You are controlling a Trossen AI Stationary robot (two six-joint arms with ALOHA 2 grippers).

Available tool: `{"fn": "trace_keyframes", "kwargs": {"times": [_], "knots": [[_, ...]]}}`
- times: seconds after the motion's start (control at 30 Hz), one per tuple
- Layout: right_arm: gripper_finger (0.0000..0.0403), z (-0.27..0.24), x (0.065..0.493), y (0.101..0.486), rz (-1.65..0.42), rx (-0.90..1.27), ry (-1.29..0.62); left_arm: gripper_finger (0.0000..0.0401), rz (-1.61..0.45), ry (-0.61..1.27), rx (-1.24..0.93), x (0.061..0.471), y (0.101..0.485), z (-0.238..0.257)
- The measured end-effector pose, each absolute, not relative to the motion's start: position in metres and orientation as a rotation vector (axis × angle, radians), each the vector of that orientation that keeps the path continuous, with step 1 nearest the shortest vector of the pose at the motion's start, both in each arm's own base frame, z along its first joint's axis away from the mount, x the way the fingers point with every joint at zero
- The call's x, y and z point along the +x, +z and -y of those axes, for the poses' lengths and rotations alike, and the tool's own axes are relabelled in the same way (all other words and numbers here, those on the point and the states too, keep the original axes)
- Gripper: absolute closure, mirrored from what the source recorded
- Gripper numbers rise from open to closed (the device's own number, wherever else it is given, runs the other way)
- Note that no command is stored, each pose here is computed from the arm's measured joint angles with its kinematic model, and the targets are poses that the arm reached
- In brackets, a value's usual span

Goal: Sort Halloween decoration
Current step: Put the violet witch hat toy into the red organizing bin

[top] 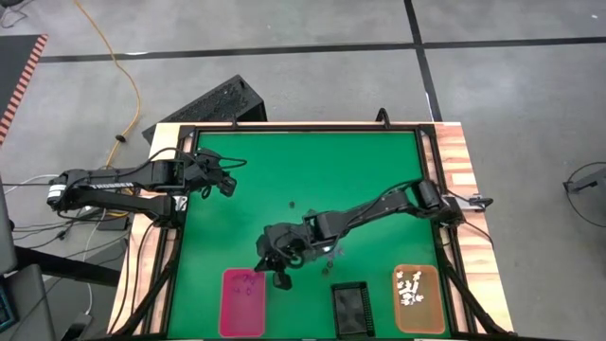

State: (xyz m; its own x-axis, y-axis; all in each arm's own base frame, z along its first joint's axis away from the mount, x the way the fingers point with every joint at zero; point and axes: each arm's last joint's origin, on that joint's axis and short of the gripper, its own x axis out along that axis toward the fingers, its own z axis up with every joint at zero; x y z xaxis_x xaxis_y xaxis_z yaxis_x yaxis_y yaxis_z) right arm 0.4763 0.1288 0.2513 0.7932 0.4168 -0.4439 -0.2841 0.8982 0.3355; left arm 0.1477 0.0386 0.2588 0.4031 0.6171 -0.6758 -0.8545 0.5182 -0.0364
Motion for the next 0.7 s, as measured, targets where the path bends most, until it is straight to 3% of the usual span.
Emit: {"fn": "trace_keyframes", "kwargs": {"times": [0.17, 0.5, 0.7], "knots": [[0.0367, -0.138, 0.49, 0.246, -0.527, 0.242, 0.405, 0.0182, -0.658, 0.96, -0.411, 0.148, 0.259, -0.039], [0.0245, -0.134, 0.494, 0.245, -0.581, 0.254, 0.407, 0.0182, -0.67, 0.946, -0.415, 0.148, 0.258, -0.038], [0.0231, -0.105, 0.465, 0.258, -0.865, 0.346, 0.138, 0.0182, -0.675, 0.939, -0.418, 0.148, 0.258, -0.038]]}}
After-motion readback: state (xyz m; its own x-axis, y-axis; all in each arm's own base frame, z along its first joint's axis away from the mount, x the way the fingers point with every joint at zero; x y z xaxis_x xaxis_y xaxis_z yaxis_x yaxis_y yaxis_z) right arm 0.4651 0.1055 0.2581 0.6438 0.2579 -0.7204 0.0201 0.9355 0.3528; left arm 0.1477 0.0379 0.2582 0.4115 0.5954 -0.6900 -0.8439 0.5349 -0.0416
